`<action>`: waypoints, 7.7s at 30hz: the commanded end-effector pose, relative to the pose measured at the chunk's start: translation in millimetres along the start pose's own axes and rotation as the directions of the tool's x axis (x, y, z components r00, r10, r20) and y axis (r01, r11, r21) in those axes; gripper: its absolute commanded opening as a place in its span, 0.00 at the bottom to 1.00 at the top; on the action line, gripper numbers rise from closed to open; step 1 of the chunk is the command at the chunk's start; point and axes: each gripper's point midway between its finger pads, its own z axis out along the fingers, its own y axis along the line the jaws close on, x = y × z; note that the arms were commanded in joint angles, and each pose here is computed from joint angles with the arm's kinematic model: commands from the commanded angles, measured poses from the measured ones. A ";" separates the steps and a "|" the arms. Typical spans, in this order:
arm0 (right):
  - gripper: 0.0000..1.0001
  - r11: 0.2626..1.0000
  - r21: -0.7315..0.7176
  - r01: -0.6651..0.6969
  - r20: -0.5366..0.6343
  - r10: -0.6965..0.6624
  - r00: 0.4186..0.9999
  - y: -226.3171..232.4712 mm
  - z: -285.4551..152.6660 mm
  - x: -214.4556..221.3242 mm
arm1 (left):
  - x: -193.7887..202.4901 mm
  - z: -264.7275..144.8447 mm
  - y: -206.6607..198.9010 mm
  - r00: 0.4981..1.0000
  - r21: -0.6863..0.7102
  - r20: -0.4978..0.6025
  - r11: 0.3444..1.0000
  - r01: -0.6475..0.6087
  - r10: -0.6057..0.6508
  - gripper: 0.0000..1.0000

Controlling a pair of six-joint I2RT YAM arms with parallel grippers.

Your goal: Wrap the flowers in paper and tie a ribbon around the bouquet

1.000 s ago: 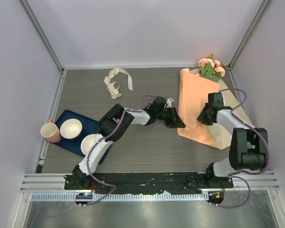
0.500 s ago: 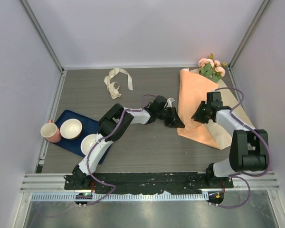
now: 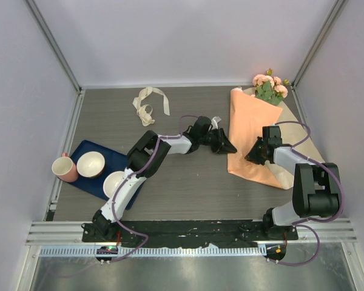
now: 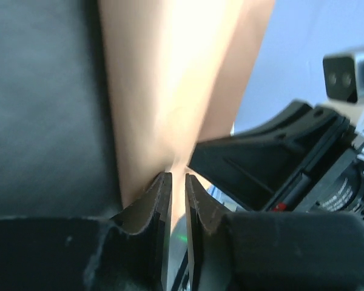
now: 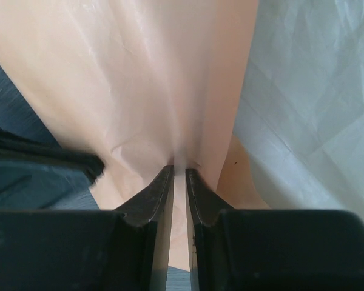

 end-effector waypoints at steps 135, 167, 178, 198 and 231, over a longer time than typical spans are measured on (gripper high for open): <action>0.72 0.709 0.159 -0.687 0.313 0.624 0.716 -182.1 -87.0 -21.2 | 52.0 9.9 68.6 0.988 -0.256 0.004 0.955 0.153 -0.157 0.01; 0.01 0.988 -0.119 -0.096 0.423 0.137 0.896 -4.2 -158.8 -91.8 | 41.3 -4.4 50.3 0.994 -0.332 -0.053 0.937 -0.111 0.099 0.14; 0.01 0.943 -0.313 0.112 0.331 -0.002 0.944 82.8 -145.0 -87.7 | 53.0 7.7 78.5 0.999 -0.324 -0.052 0.946 -0.022 0.005 0.10; 0.01 0.863 -0.457 0.214 0.123 -0.177 0.977 184.9 -25.9 -74.3 | 46.3 -0.1 55.1 0.994 -0.197 0.039 0.976 -0.089 0.098 0.26; 0.01 0.843 -0.483 0.235 0.063 -0.235 0.970 195.5 19.8 -51.3 | 8.3 -152.4 -10.4 0.971 -0.281 0.122 0.946 -0.163 0.204 0.47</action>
